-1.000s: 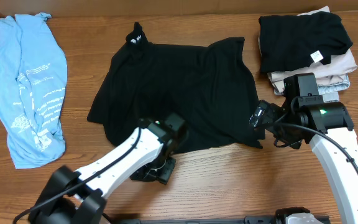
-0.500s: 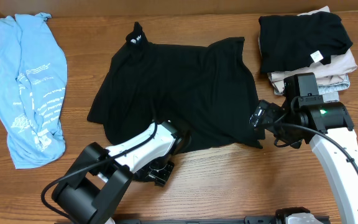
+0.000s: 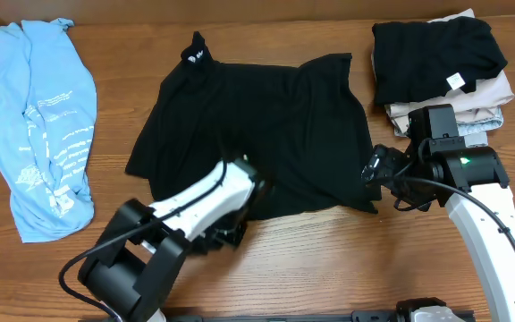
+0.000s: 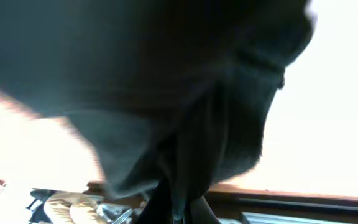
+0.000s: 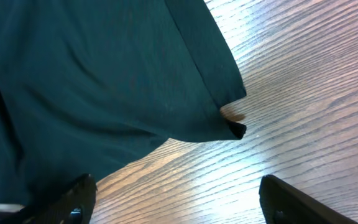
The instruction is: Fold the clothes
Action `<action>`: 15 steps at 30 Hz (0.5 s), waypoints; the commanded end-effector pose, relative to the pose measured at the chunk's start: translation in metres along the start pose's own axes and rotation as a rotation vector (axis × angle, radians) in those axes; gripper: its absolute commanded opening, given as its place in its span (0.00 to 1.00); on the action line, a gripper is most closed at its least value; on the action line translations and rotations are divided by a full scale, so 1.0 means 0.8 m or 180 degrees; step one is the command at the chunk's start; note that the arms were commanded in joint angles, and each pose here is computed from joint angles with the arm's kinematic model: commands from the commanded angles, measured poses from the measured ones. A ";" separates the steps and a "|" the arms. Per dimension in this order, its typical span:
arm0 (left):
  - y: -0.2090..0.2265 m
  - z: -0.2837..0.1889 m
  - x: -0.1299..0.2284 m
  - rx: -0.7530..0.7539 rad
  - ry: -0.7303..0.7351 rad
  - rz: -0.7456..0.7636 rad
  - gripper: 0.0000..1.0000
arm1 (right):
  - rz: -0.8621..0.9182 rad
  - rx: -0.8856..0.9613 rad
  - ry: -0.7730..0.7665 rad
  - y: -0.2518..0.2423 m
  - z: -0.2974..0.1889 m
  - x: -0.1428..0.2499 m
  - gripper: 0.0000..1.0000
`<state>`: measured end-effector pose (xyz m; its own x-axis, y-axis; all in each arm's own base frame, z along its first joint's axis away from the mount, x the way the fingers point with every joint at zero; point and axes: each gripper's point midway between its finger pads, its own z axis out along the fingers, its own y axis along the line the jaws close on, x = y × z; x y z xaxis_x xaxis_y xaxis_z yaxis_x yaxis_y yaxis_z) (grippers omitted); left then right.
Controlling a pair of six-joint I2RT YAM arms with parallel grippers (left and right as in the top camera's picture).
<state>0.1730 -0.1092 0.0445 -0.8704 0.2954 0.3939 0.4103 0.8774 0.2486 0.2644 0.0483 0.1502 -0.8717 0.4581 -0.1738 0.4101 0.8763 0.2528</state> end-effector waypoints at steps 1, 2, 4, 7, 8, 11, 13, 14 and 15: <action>0.029 -0.058 -0.042 -0.0014 -0.0415 -0.0341 0.04 | -0.0012 -0.0052 0.0057 0.004 0.003 0.002 0.86; 0.034 -0.071 -0.049 0.0023 -0.0490 -0.0389 0.04 | -0.0010 -0.0056 0.0089 0.004 0.005 0.003 0.86; 0.047 -0.096 -0.062 0.0051 -0.0664 -0.0502 0.04 | 0.0003 -0.0037 0.0170 0.004 0.011 0.005 0.85; 0.072 -0.122 -0.071 -0.0053 -0.0832 -0.0624 0.04 | 0.0023 0.0040 0.0289 0.001 0.024 0.008 0.84; 0.083 -0.130 -0.072 -0.0114 -0.0883 -0.0670 0.04 | 0.0030 0.0067 0.0331 0.000 0.029 0.008 0.84; 0.112 -0.151 -0.073 -0.0306 -0.1002 -0.0802 0.04 | 0.0065 0.0175 0.0494 -0.005 0.047 0.011 0.84; 0.131 -0.162 -0.073 -0.0417 -0.1064 -0.0891 0.04 | 0.0133 0.0257 0.0608 -0.009 0.060 0.014 0.84; 0.138 -0.166 -0.072 -0.0458 -0.1088 -0.0932 0.04 | 0.0167 0.0296 0.0666 -0.011 0.067 0.016 0.84; 0.149 -0.171 -0.072 -0.0507 -0.1116 -0.0990 0.04 | 0.0183 0.0326 0.0713 -0.012 0.071 0.017 0.84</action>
<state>0.2891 -0.0940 0.1517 -0.9793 0.1958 0.0512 0.2010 0.9104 0.3617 0.2651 0.0539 0.1013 -0.8889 0.4580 0.0128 0.4530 0.8743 0.1742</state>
